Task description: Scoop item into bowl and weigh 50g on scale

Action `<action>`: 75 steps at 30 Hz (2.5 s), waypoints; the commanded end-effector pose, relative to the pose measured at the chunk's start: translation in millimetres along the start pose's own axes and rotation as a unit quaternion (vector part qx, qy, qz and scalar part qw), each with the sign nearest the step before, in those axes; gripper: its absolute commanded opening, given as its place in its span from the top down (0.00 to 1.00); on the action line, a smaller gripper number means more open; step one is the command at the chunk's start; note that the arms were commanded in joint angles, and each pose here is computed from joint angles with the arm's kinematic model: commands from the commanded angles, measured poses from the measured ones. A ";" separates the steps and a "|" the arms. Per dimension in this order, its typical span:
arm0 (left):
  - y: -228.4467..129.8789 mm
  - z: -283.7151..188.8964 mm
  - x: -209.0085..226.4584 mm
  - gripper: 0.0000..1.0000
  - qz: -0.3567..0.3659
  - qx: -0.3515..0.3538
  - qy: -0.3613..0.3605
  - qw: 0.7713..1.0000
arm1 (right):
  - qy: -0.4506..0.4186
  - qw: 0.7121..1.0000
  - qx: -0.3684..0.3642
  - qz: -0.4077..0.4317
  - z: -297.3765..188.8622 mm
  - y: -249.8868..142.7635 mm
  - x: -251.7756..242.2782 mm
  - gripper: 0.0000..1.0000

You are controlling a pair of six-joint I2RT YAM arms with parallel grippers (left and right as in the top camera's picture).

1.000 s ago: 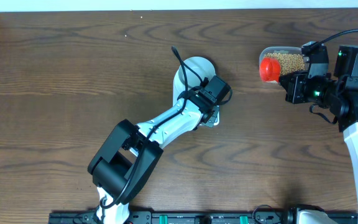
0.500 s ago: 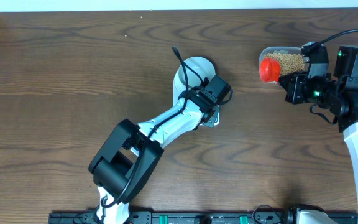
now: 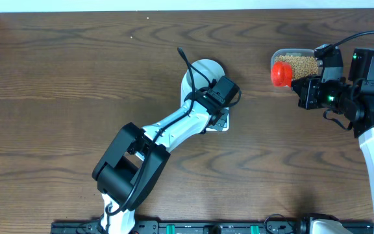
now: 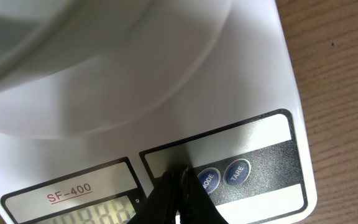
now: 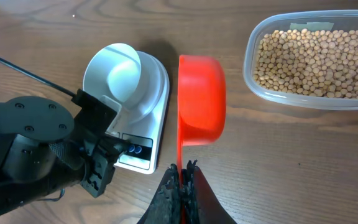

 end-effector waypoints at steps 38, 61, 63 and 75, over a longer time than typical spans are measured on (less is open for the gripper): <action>39.9 -85.1 7.3 0.93 -0.028 -0.155 -0.036 0.987 | -0.018 0.999 -0.036 -0.024 -7.8 13.8 -1.0 0.99; 56.5 -98.8 9.0 0.93 -0.043 -0.216 -0.030 0.975 | -0.022 0.998 -0.045 -0.028 -8.1 16.7 -1.7 0.99; 56.5 -98.8 9.0 0.93 -0.043 -0.216 -0.030 0.975 | -0.023 0.998 -0.044 -0.027 -8.0 16.4 -1.7 0.99; 48.0 -117.2 13.8 0.93 -0.041 -0.209 -0.028 0.977 | -0.022 0.999 -0.040 -0.025 -7.9 15.2 -1.7 0.99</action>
Point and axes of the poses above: each gripper's point midway between its finger pads, its own z axis out along the fingers, its own x axis along the line the jaws close on, y = z × x, the point moved 8 cm from there along -z, back along the fingers, and after that the axes turned 2 degrees about z, right-handed, at the moved point
